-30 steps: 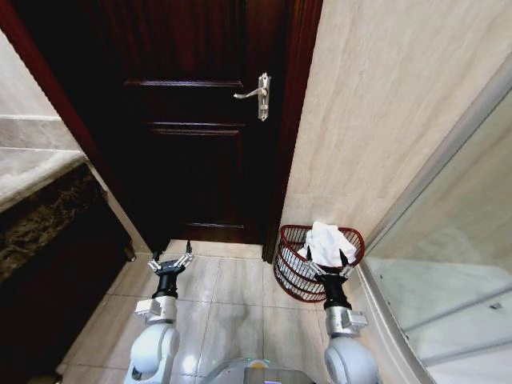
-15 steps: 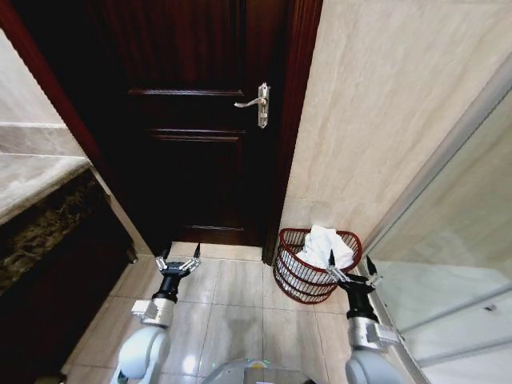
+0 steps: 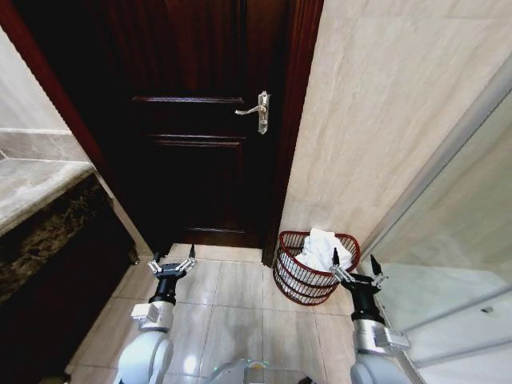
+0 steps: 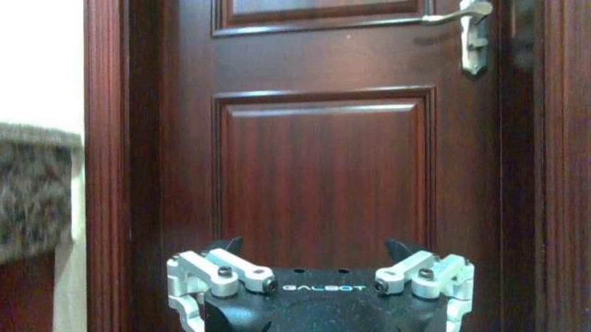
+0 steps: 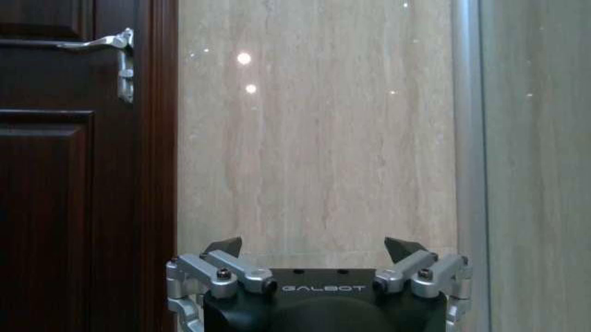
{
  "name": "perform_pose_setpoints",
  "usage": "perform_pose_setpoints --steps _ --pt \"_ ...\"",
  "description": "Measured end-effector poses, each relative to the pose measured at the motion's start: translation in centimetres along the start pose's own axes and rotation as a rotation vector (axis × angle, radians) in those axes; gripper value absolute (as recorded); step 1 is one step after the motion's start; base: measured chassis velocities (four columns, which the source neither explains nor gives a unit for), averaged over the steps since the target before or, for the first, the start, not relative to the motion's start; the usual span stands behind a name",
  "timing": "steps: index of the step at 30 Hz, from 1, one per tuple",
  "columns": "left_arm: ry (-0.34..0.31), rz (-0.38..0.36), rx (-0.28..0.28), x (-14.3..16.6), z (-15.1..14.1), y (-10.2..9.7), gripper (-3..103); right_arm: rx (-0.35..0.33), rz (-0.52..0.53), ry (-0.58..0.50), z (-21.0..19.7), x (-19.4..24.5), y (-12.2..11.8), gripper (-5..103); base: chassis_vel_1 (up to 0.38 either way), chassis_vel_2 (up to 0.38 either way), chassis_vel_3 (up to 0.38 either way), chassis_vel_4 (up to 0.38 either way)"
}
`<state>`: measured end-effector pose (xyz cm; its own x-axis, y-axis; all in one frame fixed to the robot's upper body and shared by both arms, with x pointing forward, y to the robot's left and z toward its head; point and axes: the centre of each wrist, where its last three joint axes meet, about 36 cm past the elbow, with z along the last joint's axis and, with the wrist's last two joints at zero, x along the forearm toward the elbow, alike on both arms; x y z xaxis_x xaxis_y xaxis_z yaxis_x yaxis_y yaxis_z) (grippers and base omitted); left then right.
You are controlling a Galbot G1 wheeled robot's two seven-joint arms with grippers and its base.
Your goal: Discard the used towel into the hamper.
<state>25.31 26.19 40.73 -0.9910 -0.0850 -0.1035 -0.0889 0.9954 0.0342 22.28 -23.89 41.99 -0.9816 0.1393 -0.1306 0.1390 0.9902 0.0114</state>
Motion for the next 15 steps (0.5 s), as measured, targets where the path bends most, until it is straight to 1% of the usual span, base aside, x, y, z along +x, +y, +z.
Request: perform_pose_setpoints --steps 1,2,7,9,15 --pt "-0.007 0.001 -0.020 -0.1 -0.1 0.2 100 -0.001 -0.006 0.004 0.2 0.0 -0.2 100 0.000 0.000 0.000 0.000" --pt "-0.011 0.004 -0.028 -0.2 -0.2 0.3 100 -0.004 -0.006 0.006 0.4 0.0 -0.3 100 0.000 0.000 0.000 0.000" --pt "-0.022 0.040 -0.040 -0.4 -0.3 0.5 100 -0.009 -0.017 0.015 0.8 0.1 -0.2 100 0.000 0.000 0.000 0.000" --pt "-0.030 0.073 -0.022 -0.3 -0.3 0.4 100 -0.022 -0.037 0.021 0.9 0.2 0.3 100 0.000 0.000 0.000 0.000" --pt "-0.010 0.053 0.010 0.1 -0.2 0.0 100 -0.042 -0.086 0.022 0.8 0.1 1.4 100 0.000 0.000 0.000 0.000"
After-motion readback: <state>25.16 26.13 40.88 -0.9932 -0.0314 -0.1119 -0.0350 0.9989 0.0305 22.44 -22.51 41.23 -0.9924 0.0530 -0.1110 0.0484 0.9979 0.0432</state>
